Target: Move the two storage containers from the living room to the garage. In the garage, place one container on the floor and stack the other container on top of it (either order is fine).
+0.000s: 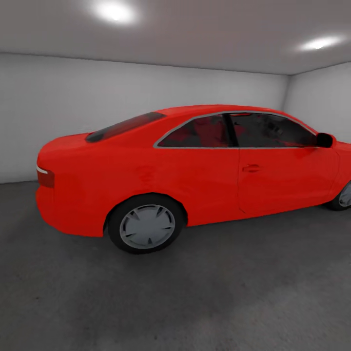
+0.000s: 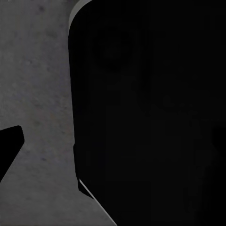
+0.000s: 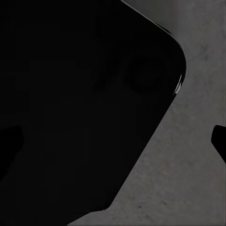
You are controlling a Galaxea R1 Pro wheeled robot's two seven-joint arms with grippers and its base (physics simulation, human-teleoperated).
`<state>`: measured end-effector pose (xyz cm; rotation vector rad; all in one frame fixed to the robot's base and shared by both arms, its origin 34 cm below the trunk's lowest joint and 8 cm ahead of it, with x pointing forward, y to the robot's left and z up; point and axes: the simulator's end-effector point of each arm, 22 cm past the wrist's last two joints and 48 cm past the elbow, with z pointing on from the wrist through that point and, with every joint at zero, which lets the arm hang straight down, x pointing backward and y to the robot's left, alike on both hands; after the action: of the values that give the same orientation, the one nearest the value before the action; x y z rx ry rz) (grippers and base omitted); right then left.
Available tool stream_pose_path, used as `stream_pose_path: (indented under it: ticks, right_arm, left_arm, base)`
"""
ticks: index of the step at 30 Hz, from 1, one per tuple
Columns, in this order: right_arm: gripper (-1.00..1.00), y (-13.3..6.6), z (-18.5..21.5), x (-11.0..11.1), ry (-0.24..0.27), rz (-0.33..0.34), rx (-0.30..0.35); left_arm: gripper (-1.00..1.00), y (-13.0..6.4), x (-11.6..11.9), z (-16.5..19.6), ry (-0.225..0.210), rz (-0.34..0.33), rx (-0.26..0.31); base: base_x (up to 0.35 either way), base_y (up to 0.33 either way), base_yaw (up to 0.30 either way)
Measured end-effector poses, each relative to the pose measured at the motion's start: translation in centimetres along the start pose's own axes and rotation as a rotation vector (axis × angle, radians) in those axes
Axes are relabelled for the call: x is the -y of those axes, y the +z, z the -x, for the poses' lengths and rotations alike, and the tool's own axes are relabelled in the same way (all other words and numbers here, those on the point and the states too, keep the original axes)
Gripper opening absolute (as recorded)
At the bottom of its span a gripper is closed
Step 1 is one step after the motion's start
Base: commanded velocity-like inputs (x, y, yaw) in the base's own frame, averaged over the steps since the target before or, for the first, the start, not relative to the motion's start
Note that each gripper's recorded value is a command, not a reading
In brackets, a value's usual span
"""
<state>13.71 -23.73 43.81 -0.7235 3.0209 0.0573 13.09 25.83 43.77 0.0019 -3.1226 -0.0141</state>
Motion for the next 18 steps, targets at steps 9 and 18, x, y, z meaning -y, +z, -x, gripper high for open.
stream_pose_path:
  ticks: [9,18]
  right_arm:
    - [1.00,-0.01,0.43,0.11,0.000,-0.001,0.022]
    - [1.00,-0.01,0.69,0.06,-0.001,0.000,0.033]
  left_arm:
    - [1.00,0.00,0.00,0.00,0.000,0.000,0.000]
    - [1.00,0.00,0.00,0.01,0.000,0.000,0.000]
  base:
    - [0.000,0.000,-0.170]
    - [0.000,0.000,-0.244]
